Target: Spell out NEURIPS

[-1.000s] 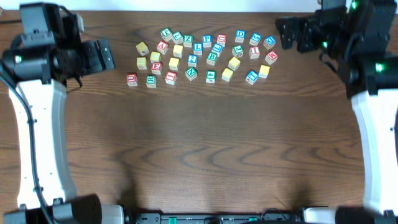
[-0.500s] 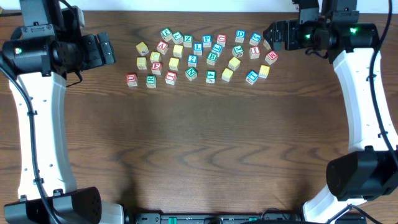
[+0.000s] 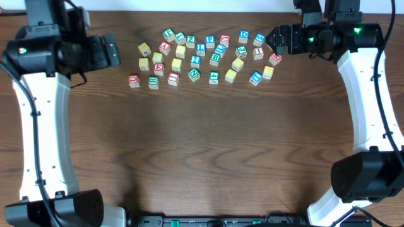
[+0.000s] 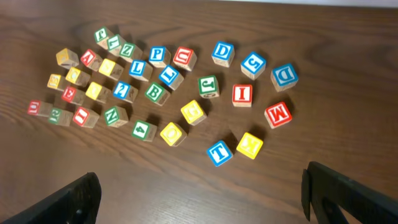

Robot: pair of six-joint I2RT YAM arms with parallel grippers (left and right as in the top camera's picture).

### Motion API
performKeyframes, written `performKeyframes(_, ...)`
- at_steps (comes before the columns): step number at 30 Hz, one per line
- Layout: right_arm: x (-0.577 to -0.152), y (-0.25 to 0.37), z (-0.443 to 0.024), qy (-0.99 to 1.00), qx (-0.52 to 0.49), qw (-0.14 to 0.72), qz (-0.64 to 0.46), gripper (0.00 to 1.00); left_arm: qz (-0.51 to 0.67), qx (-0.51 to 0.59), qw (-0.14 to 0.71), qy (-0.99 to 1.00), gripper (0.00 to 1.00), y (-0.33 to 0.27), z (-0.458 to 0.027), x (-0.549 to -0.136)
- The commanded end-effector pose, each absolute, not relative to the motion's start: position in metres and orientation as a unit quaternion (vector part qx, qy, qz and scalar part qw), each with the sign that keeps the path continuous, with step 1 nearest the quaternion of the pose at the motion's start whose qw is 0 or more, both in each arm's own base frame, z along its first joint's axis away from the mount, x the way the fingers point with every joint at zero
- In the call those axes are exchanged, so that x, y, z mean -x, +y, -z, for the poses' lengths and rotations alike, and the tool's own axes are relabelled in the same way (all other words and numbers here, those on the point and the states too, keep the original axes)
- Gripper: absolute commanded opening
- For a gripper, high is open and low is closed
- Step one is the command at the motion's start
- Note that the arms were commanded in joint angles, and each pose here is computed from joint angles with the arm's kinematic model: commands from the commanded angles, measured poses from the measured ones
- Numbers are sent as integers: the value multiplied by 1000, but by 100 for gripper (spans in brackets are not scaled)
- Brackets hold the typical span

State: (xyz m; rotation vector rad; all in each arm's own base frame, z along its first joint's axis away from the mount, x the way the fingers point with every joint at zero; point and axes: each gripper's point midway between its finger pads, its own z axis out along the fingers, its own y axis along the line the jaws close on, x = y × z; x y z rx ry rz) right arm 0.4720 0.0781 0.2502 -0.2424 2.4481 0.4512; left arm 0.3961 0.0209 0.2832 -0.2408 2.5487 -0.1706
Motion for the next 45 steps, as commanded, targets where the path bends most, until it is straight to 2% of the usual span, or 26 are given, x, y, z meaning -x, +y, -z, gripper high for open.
performKeyframes(1,-472,80,-261,924,99,325,-175,99,71,74,276,956,99,4,-279,-403)
performKeyframes(13,-472,80,-261,924,99,325,-175,99,75,61,207,974,98,-31,-222,-425)
performKeyframes(21,-472,80,-261,924,99,325,-175,99,74,58,191,977,98,-35,-201,-436)
performKeyframes(45,-472,80,-261,924,99,325,-175,99,79,54,241,966,98,-36,-200,-470)
